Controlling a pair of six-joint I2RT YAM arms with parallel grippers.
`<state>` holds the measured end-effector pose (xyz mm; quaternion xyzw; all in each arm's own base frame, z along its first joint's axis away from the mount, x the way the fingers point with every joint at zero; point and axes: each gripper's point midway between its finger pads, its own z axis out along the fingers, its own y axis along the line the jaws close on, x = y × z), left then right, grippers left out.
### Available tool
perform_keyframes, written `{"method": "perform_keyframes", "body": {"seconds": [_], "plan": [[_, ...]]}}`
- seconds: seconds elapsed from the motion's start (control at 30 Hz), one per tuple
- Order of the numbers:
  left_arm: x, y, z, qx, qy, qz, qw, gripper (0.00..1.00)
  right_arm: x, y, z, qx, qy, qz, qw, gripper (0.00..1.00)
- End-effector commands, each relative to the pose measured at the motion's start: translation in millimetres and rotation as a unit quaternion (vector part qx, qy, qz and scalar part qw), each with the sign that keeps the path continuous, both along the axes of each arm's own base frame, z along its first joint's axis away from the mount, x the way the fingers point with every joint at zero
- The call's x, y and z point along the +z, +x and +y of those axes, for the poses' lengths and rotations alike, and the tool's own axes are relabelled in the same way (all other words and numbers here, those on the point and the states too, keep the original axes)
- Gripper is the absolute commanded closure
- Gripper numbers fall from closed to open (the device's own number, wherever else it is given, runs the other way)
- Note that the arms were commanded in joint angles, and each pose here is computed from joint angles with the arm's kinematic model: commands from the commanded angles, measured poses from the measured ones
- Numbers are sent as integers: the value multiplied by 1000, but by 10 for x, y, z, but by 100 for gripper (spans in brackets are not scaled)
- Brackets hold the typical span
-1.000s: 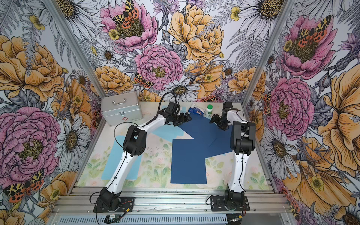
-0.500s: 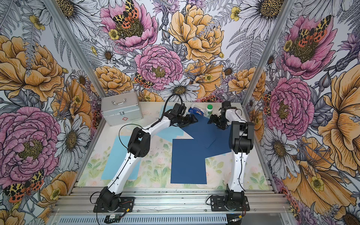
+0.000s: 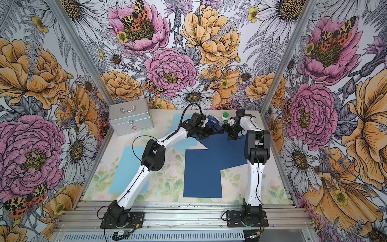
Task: Sort the scattered colored papers by color
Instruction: Pick up the colored paper.
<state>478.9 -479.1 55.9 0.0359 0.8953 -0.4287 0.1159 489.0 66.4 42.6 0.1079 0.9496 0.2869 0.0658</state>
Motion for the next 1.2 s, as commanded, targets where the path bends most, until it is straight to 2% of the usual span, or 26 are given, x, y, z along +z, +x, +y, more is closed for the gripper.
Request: {"method": "perform_keyframes", "body": {"seconds": [0.0,0.17,0.3,0.43,0.5,0.83,1.17], "plan": [[-551,-340,10,-19,35,86,996,2,-279,-172,269,10,26,57,998,19],[-291,-266,93,-13,33,65,997,2,-167,-3,42,-6,-24,23,999,18],[141,-195,227,4,39,23,999,2,10,239,-179,-9,-61,-25,998,16],[540,-162,314,19,34,-7,999,2,102,469,-197,-5,-46,-55,997,15],[616,-170,399,33,36,-2,999,2,88,562,-208,-8,-39,-61,997,15],[350,-354,681,51,65,51,995,2,-90,717,-427,-36,-28,-54,998,15],[95,-375,644,53,77,71,993,2,-274,433,-221,-6,-17,-6,1000,16]]}}
